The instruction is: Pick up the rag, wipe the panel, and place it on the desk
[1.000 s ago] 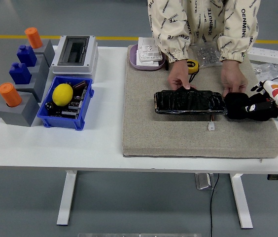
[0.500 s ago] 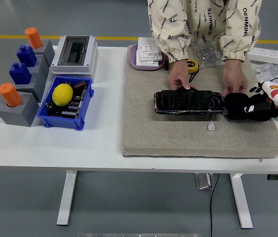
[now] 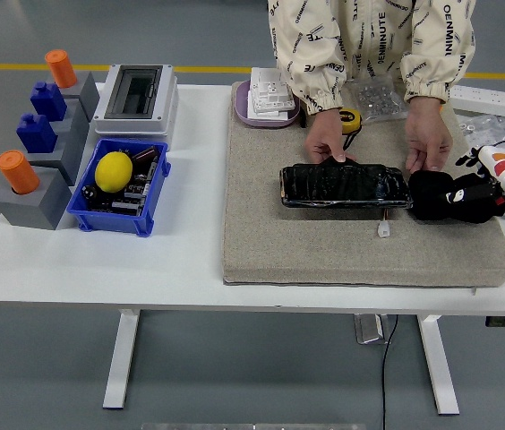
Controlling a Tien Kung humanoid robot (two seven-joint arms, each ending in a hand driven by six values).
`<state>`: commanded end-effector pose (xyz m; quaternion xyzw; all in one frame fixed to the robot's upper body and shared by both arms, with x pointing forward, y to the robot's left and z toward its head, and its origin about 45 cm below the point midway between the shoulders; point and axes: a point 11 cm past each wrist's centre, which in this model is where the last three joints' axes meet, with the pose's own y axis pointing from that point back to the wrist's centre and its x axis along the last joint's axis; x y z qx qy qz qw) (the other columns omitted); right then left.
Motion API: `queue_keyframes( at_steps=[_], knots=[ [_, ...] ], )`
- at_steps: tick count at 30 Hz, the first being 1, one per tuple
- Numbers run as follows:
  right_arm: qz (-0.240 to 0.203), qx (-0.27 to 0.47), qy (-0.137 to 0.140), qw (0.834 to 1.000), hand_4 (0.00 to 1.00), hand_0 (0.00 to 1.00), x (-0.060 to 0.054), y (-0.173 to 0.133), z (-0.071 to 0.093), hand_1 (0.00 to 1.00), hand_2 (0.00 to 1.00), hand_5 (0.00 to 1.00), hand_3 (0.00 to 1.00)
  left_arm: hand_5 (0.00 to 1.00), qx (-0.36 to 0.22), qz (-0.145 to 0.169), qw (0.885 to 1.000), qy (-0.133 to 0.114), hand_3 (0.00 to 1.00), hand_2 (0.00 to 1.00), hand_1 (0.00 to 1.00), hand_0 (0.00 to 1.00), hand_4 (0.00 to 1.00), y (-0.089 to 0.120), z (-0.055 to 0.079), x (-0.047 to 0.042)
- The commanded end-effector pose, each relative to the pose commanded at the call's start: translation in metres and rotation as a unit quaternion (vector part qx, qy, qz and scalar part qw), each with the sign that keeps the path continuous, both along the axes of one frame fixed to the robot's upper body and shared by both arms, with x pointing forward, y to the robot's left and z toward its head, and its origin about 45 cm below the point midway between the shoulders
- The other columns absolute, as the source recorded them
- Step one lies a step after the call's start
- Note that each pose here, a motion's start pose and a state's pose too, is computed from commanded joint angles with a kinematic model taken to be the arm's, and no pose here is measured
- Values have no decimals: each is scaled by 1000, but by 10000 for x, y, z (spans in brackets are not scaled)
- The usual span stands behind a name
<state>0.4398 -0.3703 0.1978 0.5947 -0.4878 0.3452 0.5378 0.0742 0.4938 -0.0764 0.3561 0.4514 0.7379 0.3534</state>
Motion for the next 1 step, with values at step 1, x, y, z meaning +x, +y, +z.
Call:
queue_keyframes(
  at_steps=[1],
  knots=[
    [0, 0, 0, 1000, 998, 738, 2, 0, 3, 676, 767, 522, 749, 581, 0, 0, 1000, 0, 628, 767, 716, 725, 694, 0, 0, 3]
  ],
)
